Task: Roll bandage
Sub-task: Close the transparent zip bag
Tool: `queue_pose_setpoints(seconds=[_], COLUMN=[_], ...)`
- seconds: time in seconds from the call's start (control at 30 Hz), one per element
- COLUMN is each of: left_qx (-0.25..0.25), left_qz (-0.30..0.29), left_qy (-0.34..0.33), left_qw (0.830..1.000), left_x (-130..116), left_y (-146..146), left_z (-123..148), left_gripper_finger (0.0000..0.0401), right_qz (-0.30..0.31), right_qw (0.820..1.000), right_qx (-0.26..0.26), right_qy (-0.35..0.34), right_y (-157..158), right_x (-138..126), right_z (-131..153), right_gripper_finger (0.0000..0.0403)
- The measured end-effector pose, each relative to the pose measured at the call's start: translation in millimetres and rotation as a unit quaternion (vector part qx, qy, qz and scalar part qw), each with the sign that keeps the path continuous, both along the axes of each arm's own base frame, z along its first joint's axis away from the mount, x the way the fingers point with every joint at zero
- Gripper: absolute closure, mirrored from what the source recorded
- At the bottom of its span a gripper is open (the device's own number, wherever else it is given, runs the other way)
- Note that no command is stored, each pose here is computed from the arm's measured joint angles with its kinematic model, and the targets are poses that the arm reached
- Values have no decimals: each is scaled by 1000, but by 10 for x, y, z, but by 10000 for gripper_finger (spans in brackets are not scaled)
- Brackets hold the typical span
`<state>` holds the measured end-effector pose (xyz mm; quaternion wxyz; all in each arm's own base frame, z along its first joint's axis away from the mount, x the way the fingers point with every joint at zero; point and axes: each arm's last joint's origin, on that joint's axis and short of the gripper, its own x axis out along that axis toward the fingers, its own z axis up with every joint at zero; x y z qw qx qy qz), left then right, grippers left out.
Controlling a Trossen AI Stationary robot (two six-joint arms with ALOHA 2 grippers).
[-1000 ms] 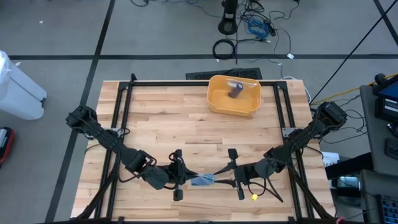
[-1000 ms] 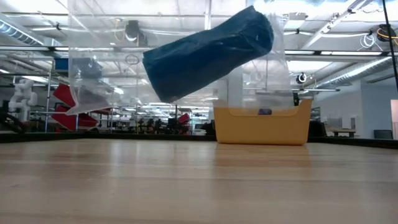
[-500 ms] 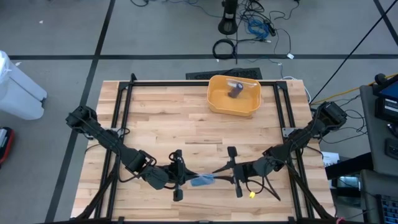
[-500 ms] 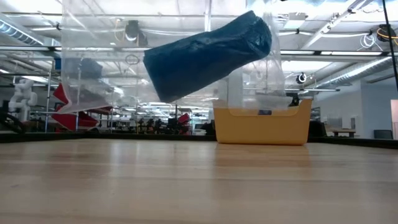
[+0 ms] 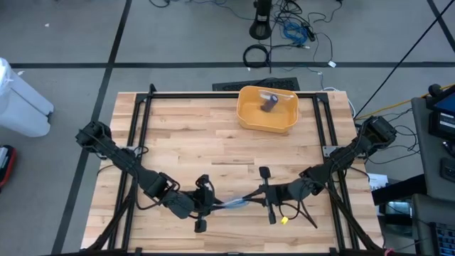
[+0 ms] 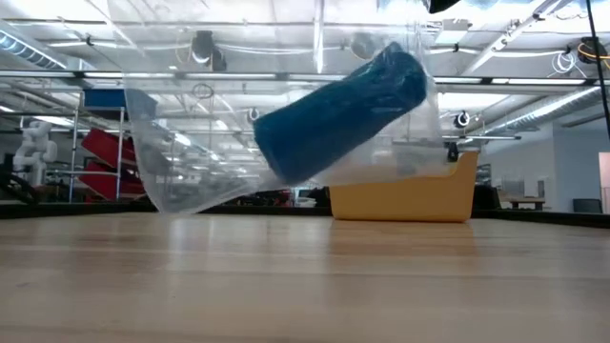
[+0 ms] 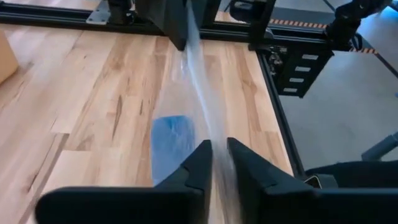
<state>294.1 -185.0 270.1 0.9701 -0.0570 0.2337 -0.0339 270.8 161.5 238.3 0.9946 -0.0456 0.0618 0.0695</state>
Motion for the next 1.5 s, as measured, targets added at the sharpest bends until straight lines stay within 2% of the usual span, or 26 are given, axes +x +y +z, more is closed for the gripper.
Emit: queue_pose_setpoints(seconds=[0.17, 0.3, 0.4, 0.53, 0.73, 0.87, 1.0, 1.2, 1.37, 1.5], left_qx=[0, -2, 5, 5, 13, 29, 48, 50, 46, 44], left_qz=[3, 9, 6, 7, 11, 47, 42, 16, 6, 2], left_qy=[-2, -10, -14, -18, -9, -18, -25, -20, -17, -16], left_qw=[1000, 1000, 1000, 1000, 1000, 998, 998, 998, 999, 999], left_x=[6, 22, 31, 35, 73, 106, 109, 110, 105, 105], left_y=[8, 21, 28, 28, 35, 103, 98, 91, 80, 78], left_z=[3, 16, 24, 30, -36, -30, -20, -23, -26, -26], left_gripper_finger=[311, 294, 293, 293, 293, 293, 317, 391, 397, 398], right_qz=[6, 10, 7, -6, -11, -13, -4, -5, -8, -5], right_qw=[1000, 1000, 1000, 997, 994, 993, 992, 991, 991, 995], right_qx=[8, 16, 26, 71, 106, 117, 126, 136, 133, 102], right_qy=[11, 12, 11, 5, 0, 7, 16, 19, 17, 12], right_y=[2, 3, -5, -46, -62, -62, -56, -57, -62, -61], right_x=[-2, -2, 4, 32, 44, 42, 39, 39, 42, 45], right_z=[-19, -19, -14, 10, 30, 19, 8, 4, 7, 4], right_gripper_finger=[403, 403, 403, 403, 403, 403, 403, 401, 383, 346])
